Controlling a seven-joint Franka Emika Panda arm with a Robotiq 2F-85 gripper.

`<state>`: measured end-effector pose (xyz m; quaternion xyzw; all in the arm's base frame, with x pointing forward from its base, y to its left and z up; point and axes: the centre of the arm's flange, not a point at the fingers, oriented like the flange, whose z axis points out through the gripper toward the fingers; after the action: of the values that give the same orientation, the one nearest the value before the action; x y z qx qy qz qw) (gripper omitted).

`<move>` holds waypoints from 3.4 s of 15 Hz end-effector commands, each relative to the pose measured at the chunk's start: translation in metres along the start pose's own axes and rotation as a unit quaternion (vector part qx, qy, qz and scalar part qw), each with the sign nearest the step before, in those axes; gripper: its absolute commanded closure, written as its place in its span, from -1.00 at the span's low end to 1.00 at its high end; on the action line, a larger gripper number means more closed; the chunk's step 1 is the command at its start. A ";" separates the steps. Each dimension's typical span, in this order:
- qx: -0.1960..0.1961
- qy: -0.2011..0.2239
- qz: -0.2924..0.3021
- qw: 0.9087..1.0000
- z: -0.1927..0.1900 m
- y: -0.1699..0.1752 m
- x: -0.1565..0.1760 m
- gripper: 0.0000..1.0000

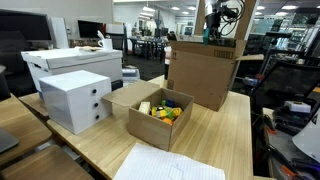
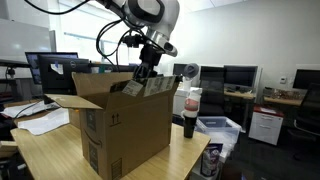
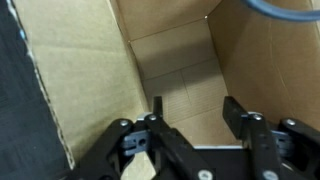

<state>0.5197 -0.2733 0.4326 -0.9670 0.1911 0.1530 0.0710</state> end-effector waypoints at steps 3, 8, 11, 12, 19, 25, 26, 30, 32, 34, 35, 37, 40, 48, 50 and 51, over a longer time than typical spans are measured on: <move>-0.105 -0.003 -0.080 0.991 -0.008 -0.031 -0.002 -0.95; -0.184 -0.029 -0.112 0.976 0.000 -0.039 0.001 -1.00; -0.209 -0.031 -0.112 0.971 0.000 -0.035 0.001 -1.00; -0.213 -0.032 -0.108 0.971 0.000 -0.034 0.001 -1.00; -0.221 -0.023 -0.108 0.969 -0.005 -0.029 -0.002 -1.00; -0.238 -0.015 -0.108 0.965 -0.015 -0.032 -0.006 -1.00; -0.241 -0.014 -0.108 0.964 -0.017 -0.032 -0.007 -1.00; -0.248 -0.008 -0.109 0.963 -0.022 -0.033 -0.010 -1.00; -0.250 -0.006 -0.109 0.962 -0.025 -0.033 -0.011 -1.00; -0.246 -0.004 -0.108 0.963 -0.025 -0.031 -0.011 -1.00; -0.243 -0.005 -0.108 0.964 -0.024 -0.030 -0.010 -1.00; -0.237 -0.007 -0.107 0.966 -0.021 -0.027 -0.009 -1.00; -0.228 -0.001 -0.106 0.968 -0.020 -0.022 -0.009 -1.00; -0.184 0.001 -0.092 0.979 -0.012 -0.003 -0.008 -1.00; -0.168 0.001 -0.090 0.982 -0.007 0.002 -0.007 -1.00; -0.161 0.001 -0.089 0.983 -0.006 0.004 -0.007 -1.00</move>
<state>0.5222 -0.2706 0.4462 -0.9741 0.0878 0.1858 -0.0941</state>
